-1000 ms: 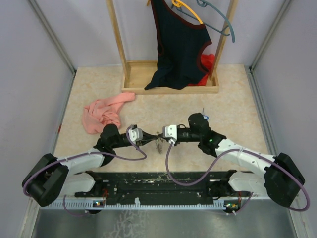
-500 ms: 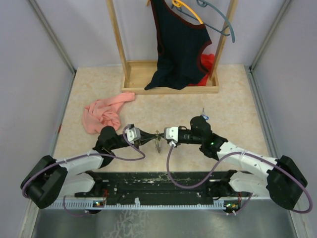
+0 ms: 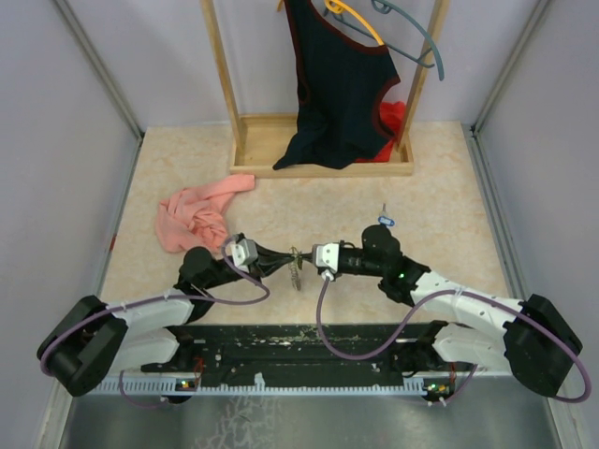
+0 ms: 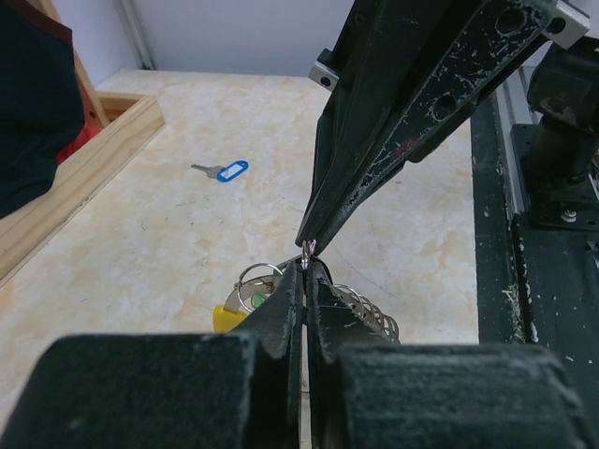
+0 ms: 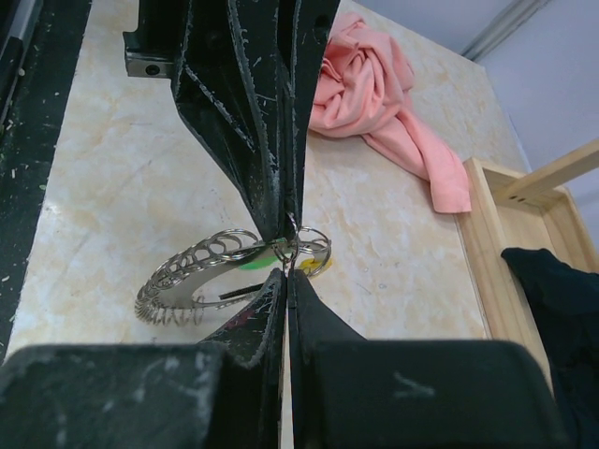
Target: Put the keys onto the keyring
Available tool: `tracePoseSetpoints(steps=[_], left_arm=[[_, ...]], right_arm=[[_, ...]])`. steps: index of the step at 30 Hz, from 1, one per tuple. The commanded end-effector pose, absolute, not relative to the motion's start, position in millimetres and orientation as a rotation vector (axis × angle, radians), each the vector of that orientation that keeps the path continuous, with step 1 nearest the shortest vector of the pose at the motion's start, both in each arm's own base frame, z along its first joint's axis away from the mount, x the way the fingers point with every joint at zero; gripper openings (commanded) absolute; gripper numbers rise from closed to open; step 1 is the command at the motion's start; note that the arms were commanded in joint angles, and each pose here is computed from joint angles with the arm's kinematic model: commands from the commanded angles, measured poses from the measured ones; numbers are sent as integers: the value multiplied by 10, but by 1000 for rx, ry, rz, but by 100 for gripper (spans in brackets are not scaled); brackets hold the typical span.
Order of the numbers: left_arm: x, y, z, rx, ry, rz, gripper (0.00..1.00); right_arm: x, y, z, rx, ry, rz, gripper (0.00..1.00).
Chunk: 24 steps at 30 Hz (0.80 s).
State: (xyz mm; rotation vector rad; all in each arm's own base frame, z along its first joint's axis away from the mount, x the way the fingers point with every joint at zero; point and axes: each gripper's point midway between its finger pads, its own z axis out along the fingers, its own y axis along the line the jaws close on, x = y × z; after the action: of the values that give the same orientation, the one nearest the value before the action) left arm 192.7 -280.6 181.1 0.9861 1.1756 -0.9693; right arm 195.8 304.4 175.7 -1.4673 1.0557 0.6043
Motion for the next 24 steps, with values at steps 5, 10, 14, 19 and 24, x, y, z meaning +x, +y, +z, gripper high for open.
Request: tracePoseSetpoints(steps=[5,10,14,19,24], left_arm=[[1981,-2763,2116,845,1102,-985,1],[2045,-2749,2159,786,1114,-984,1],[2051,-2759,2141,775,1116,-982,1],[2045,-2734,2027,784,1134,-964,1],[1983,-2703,1888,809,1158,-964,8]], right_arm=[[1893,3108,1806,-1453,1012,617,0],[1856,3168,1724,-1472,1012,598,0],[1879,3192,1729,-1470,1011,568,0],[2051,3114,1847,-1436,1027,450,0],[2060,3115,1984,-1467,991,417,0]])
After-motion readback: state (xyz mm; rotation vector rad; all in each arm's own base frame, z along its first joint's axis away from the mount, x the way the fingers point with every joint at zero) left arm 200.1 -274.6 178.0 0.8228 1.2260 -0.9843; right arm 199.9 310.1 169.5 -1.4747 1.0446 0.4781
